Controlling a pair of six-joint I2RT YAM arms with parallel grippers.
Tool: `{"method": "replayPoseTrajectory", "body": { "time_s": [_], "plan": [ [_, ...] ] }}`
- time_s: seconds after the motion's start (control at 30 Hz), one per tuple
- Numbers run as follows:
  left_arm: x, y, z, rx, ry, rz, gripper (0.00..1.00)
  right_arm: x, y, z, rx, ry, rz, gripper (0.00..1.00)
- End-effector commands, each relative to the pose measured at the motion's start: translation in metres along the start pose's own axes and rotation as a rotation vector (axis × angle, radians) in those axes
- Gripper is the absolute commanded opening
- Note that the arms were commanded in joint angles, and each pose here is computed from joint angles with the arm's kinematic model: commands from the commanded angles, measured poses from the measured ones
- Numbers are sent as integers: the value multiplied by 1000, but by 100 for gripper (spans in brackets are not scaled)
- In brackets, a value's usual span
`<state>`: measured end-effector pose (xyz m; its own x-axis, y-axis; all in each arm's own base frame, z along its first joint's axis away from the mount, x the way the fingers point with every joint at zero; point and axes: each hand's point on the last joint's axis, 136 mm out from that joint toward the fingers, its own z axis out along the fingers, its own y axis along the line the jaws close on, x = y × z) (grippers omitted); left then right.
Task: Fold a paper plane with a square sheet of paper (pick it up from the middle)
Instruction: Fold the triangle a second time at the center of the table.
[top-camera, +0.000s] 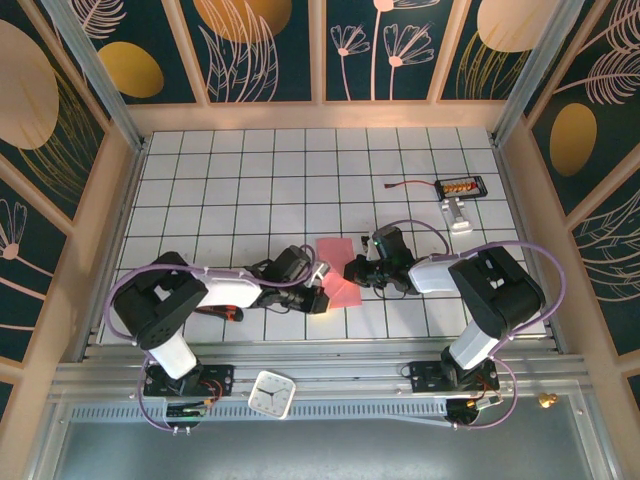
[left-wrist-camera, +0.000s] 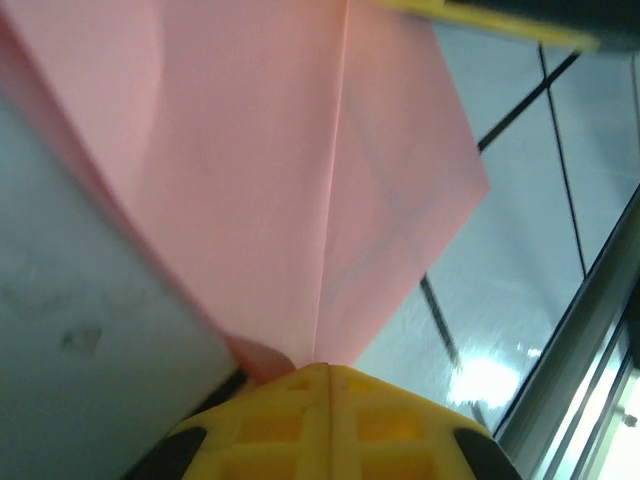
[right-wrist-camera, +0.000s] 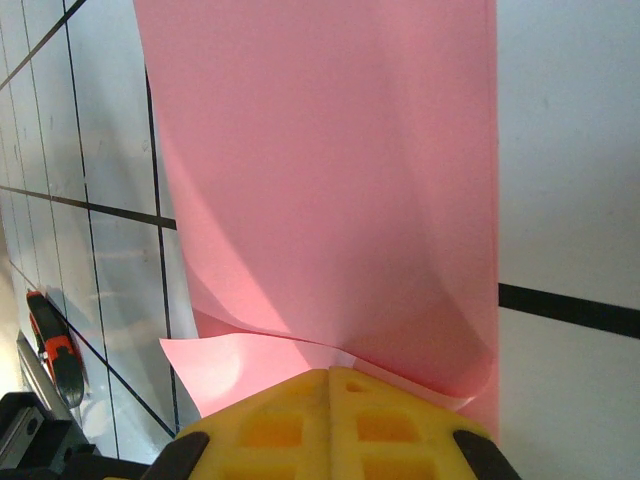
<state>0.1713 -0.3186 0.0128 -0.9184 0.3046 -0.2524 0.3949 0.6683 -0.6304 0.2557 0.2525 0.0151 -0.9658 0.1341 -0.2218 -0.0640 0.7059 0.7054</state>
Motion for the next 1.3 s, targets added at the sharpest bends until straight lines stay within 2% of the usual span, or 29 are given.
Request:
{"method": "replayPoseTrajectory", "body": {
  "time_s": [0.0,0.2,0.3,0.37,0.57,0.77,1.07,1.27],
  "plan": [
    [47,13,-11,-55,168,-52,0,34,-64,1,239,88,71,0],
    [-24,-40,-31,154,-77,-44,0,32,-61,3,227,85,68,0],
    [-50,-45,-34,166,-169,-56,0,31,-60,3,221,84,67,0],
    [-60,-41,-29,138,-188,-58,0,31,-59,3,218,84,66,0],
    [-58,-24,-6,85,-131,-64,0,27,-54,3,206,79,56,0],
    [-29,7,15,11,-31,-82,0,20,-45,6,181,73,51,0],
    [-3,40,18,-126,54,-71,0,-17,17,-15,36,-16,-27,0],
    [-1,46,18,-154,60,-68,0,-7,33,-26,-37,-20,-10,0]
  ]
}}
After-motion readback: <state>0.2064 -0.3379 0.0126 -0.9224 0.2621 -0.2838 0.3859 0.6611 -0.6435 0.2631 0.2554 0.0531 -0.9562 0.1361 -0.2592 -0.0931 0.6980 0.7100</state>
